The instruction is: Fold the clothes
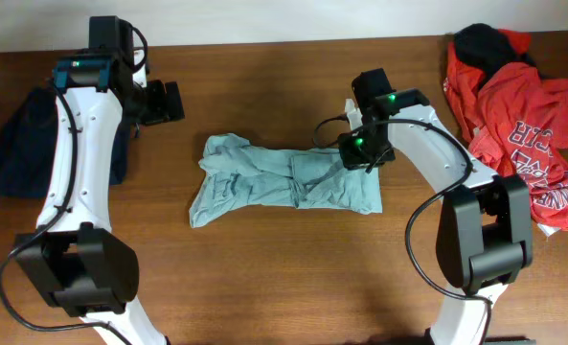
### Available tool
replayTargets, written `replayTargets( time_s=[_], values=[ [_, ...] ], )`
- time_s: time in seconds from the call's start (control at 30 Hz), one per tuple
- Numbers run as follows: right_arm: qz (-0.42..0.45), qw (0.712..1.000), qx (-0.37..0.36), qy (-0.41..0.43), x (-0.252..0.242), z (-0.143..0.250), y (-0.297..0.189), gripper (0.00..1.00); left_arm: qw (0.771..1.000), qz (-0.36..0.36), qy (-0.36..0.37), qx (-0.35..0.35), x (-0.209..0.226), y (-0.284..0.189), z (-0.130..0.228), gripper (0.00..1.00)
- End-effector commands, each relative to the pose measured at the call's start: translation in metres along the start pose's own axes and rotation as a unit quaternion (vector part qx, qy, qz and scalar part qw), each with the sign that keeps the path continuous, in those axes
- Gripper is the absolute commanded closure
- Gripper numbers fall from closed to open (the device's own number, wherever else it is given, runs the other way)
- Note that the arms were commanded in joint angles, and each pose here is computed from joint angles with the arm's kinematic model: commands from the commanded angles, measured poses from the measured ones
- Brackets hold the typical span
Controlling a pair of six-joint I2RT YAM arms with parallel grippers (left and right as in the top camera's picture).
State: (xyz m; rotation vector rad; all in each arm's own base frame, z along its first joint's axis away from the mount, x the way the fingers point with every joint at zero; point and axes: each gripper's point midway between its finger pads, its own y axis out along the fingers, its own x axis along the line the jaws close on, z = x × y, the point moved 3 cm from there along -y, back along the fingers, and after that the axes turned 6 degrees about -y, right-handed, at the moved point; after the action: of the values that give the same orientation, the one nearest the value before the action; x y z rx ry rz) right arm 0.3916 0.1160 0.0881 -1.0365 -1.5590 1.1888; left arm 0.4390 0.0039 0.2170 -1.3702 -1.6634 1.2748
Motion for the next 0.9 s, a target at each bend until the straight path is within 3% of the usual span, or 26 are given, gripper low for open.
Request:
replayTargets(
  time_s=[0.0,0.1,0.27,0.37,0.53,0.87],
  values=[
    [-0.009,1.0,0.013,-0.009,0.003,0.005,0.007,0.69,1.0,0.006,0.006,-0.003,-0.003,-0.002,-0.001,0.01],
    [-0.009,1.0,0.008,-0.009,0.002,0.002,0.008,0.57,1.0,0.006,0.006,-0.003,-0.003,-0.002,-0.001,0.01],
    [-0.01,1.0,0.011,-0.009,0.001,0.001,0.017,0.49,1.0,0.005,0.006,-0.002,-0.003,-0.002,-0.001,0.01],
    [-0.028,0.999,0.027,-0.006,0.005,0.005,0.025,0.6,1.0,0.005,0.006,-0.002,-0.003,-0.002,-0.001,0.01],
    [-0.037,0.999,0.03,-0.003,0.008,0.007,0.024,0.95,1.0,0.005,0.006,-0.001,-0.003,-0.002,0.0,0.01],
    [-0.097,0.993,0.063,0.0,0.032,0.025,0.009,0.96,1.0,0.005,0.006,0.0,-0.003,-0.002,0.0,0.01]
  ],
)
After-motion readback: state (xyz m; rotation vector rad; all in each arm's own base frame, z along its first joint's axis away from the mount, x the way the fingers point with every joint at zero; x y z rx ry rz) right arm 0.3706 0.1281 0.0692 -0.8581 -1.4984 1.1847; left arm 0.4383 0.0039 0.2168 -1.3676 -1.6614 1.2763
